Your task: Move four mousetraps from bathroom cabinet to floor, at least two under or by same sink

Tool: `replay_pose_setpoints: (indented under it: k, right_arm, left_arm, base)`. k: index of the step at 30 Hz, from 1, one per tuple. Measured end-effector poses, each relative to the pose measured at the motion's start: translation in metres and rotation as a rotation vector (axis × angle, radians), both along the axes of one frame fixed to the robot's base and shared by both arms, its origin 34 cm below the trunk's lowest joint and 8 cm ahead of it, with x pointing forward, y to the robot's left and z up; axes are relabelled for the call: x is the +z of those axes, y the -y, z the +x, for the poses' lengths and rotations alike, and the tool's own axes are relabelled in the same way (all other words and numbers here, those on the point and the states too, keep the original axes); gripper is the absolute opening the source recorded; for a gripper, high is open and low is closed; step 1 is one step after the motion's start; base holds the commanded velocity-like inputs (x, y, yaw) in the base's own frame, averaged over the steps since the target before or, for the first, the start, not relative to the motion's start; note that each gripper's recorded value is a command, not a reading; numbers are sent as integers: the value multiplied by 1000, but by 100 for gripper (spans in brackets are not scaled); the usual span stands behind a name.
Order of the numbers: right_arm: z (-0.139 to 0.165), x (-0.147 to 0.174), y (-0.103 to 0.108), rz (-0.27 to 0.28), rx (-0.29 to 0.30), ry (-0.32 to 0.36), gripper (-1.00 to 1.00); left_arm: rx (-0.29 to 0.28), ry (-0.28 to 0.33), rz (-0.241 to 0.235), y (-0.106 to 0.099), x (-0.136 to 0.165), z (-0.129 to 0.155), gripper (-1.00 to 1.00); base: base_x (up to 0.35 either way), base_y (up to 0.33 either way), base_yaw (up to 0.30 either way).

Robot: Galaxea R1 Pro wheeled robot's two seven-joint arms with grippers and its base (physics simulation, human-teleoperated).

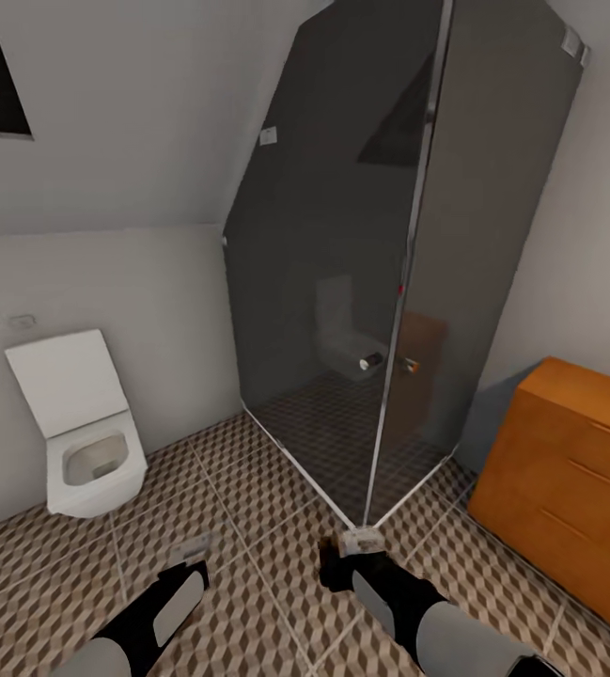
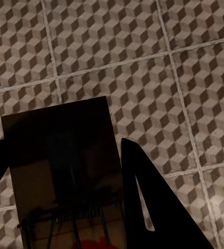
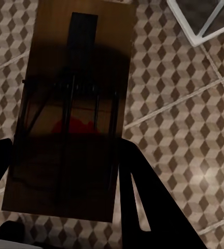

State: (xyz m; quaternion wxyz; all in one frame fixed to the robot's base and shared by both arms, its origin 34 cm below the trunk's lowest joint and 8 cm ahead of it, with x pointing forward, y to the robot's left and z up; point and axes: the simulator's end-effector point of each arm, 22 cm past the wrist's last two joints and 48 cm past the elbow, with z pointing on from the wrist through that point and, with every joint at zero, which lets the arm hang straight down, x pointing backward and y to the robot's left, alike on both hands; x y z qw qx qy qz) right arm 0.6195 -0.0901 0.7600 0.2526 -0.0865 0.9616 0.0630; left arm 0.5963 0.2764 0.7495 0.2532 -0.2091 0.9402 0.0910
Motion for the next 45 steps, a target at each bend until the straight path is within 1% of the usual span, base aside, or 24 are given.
replay_pose_setpoints:
  k: [13, 45]
  right_arm:
    - [0, 4, -7, 0, 15, 9, -100]
    - [3, 13, -10, 1, 19, 25, -100]
  left_arm:
    - [1, 6, 0, 0, 3, 1, -100]
    - [0, 23, 1, 0, 11, 5, -100]
  base:
    - [96, 0, 275]
    - [3, 0, 278]
